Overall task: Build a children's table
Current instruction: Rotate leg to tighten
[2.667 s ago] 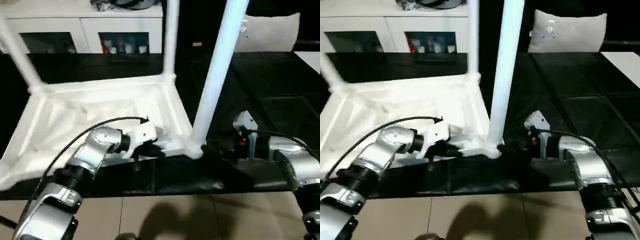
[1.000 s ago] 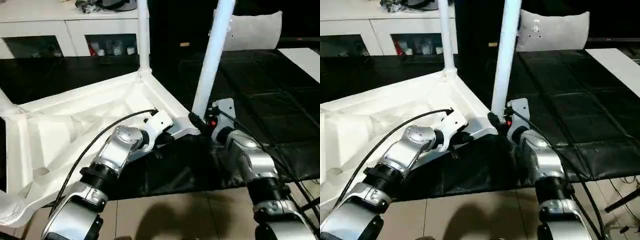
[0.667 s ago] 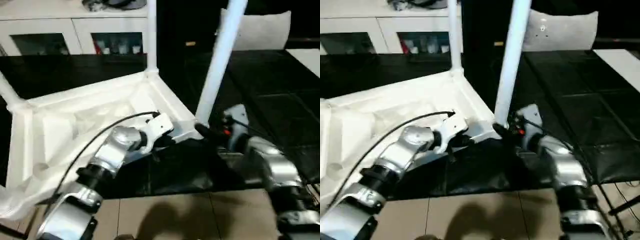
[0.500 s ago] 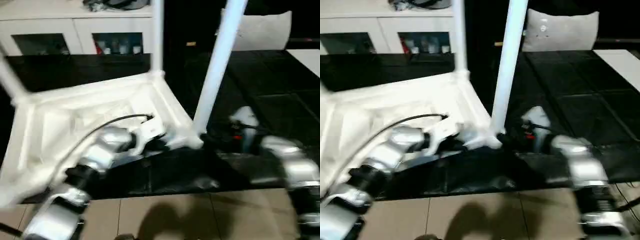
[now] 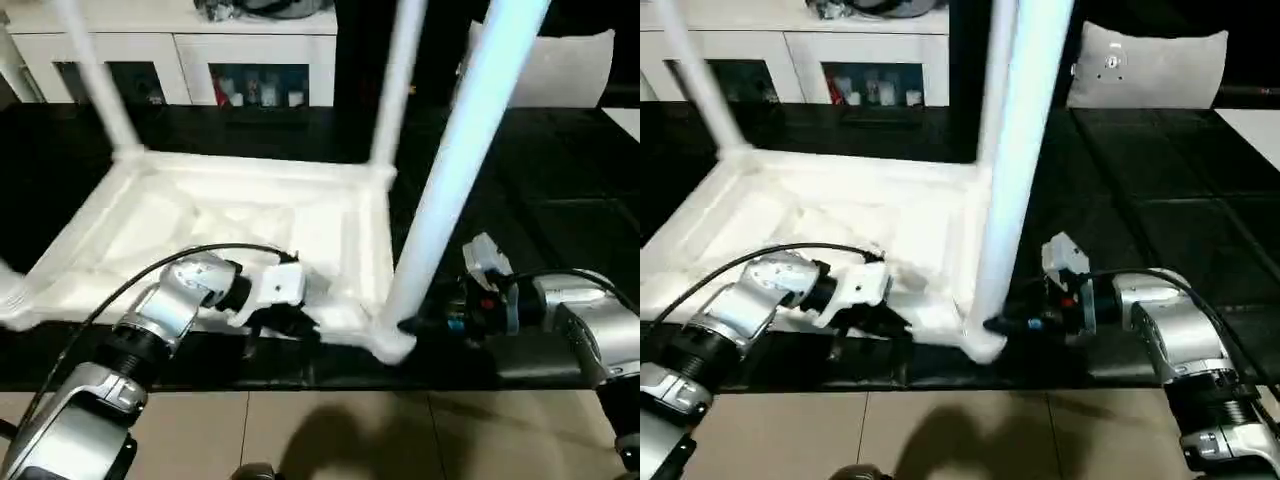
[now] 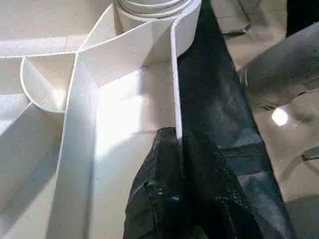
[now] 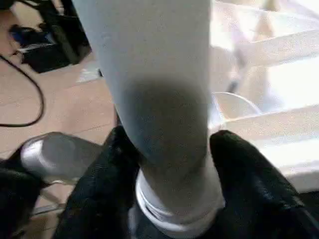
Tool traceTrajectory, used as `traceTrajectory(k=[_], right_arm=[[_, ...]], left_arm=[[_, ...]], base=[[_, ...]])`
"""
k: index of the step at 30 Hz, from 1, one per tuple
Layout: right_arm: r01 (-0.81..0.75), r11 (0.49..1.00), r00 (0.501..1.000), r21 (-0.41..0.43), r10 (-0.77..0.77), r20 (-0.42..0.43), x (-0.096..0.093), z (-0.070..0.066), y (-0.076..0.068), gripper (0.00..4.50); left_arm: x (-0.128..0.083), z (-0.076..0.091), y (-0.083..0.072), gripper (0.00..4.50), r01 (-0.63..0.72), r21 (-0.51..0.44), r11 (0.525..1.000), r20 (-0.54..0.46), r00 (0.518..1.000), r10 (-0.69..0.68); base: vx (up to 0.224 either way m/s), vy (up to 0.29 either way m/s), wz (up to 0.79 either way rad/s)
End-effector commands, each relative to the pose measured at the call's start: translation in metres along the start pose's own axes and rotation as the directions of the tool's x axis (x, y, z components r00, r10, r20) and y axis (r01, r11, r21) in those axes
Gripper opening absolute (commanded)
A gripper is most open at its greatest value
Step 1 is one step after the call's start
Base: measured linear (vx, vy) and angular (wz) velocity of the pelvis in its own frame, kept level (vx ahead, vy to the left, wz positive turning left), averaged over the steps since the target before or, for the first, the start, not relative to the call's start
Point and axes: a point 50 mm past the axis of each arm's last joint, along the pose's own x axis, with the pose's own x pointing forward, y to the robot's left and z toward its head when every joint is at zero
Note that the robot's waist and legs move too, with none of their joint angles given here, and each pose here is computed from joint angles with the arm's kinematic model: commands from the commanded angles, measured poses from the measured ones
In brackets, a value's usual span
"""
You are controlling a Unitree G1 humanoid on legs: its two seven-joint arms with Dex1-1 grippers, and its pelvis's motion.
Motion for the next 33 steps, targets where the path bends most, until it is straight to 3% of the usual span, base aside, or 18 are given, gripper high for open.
traceTrajectory(k=[1,10,13,15,16,19,26,28,29,30,33], right_arm=[[-0.024,1.000,1.000,-0.005,0.024,0.005,0.001,0.004,0.001,2.23],[-0.074,0.996,0.997,0.053,0.075,-0.006,0.005,-0.002,0.001,1.92],[0.057,0.998,0.998,0.036,-0.058,0.021,0.015,-0.008,-0.011,1.90],[0.217,0.972,0.975,0.088,-0.221,0.028,0.022,-0.012,-0.024,1.89],[0.217,0.972,0.975,0.088,-0.221,0.028,0.022,-0.012,-0.024,1.89],[0.450,0.869,0.884,0.204,-0.466,0.035,0.033,-0.011,-0.041,1.88],[0.450,0.869,0.884,0.204,-0.466,0.035,0.033,-0.011,-0.041,1.88],[0.548,0.801,0.817,0.243,-0.574,0.052,0.052,-0.001,-0.049,1.88],[0.609,0.748,0.759,0.265,-0.646,0.080,0.067,0.009,-0.054,2.23],[0.609,0.748,0.759,0.265,-0.646,0.080,0.067,0.009,-0.054,2.57],[0.605,0.760,0.760,0.238,-0.640,0.113,0.067,0.013,-0.052,2.70]], left_arm=[[0.002,0.018,0.003,0.00,0.044,0.100,0.994,0.016,0.999,-0.045],[0.004,0.017,0.003,0.00,0.045,0.066,0.997,0.041,0.998,-0.047],[0.005,0.022,0.008,0.00,-0.028,-0.040,0.999,0.097,0.995,0.032],[0.008,0.023,0.015,0.00,-0.109,-0.108,0.988,0.092,0.989,0.120],[0.008,0.023,0.015,0.00,-0.109,-0.108,0.988,0.092,0.989,0.120],[0.019,0.022,0.025,0.00,-0.258,-0.195,0.946,0.047,0.961,0.272],[0.019,0.022,0.025,0.00,-0.258,-0.195,0.946,0.047,0.961,0.272],[0.030,0.031,0.034,0.00,-0.361,-0.241,0.901,0.049,0.923,0.382],[0.040,0.040,0.041,0.00,-0.437,-0.268,0.859,0.054,0.883,0.466],[0.040,0.040,0.041,0.00,-0.437,-0.268,0.859,0.054,0.883,0.466],[0.038,0.040,0.041,0.00,-0.445,-0.254,0.859,0.044,0.882,0.470]], base=[[0.000,0.000,0.00],[0.000,0.000,0.00],[0.000,0.000,0.00],[0.000,0.000,0.00],[0.000,0.000,0.00],[0.000,0.000,0.00],[0.000,0.000,0.00],[0.000,0.000,0.00],[0.000,0.000,0.00],[0.000,0.000,0.00],[0.000,0.000,0.00]])
